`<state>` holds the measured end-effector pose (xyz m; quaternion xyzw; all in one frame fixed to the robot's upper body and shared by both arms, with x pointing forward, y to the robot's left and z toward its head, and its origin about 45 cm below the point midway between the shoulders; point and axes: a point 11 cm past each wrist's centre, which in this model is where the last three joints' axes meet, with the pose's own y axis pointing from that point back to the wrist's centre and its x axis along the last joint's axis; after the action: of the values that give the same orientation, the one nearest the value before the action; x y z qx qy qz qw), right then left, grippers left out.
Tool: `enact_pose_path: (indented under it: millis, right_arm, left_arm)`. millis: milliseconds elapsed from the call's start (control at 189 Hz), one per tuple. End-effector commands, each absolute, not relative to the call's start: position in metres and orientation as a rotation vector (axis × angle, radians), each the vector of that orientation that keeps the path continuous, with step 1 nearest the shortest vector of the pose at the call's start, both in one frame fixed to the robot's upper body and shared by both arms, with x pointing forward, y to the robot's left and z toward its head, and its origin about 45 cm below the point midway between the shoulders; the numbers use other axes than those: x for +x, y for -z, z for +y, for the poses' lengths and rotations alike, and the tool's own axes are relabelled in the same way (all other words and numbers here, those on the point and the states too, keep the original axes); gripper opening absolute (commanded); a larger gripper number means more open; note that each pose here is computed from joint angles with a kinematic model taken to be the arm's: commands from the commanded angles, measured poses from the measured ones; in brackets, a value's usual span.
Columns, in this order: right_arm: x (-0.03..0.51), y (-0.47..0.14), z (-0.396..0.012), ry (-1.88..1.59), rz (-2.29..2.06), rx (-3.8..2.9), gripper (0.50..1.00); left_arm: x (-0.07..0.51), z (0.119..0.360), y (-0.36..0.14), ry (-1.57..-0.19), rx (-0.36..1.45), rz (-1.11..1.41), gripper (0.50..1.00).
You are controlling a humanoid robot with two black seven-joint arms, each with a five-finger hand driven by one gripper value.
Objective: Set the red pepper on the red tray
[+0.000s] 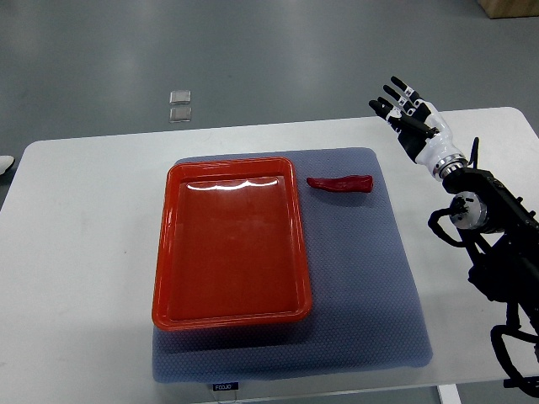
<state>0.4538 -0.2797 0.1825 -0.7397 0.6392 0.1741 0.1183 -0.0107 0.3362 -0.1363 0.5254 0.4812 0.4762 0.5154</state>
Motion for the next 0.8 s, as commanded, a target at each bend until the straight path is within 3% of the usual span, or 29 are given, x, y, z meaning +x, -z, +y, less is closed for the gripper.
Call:
enact_pose_path:
  millis: [0, 795]
  right_arm:
    - [0.4538, -0.1827, -0.2805, -0.508, 1.871, -2.163, 0.924]
    - [0.4535, -0.1822, -0.281, -0.487, 1.878, -2.199, 0.926]
  left_arm:
    - [-0.0102, 0.3366, 0.1362, -1.145, 1.263, 1.154, 1.0]
    - [-0.0119, 0.3382, 0.1361, -1.149, 1.266, 1.155, 1.0]
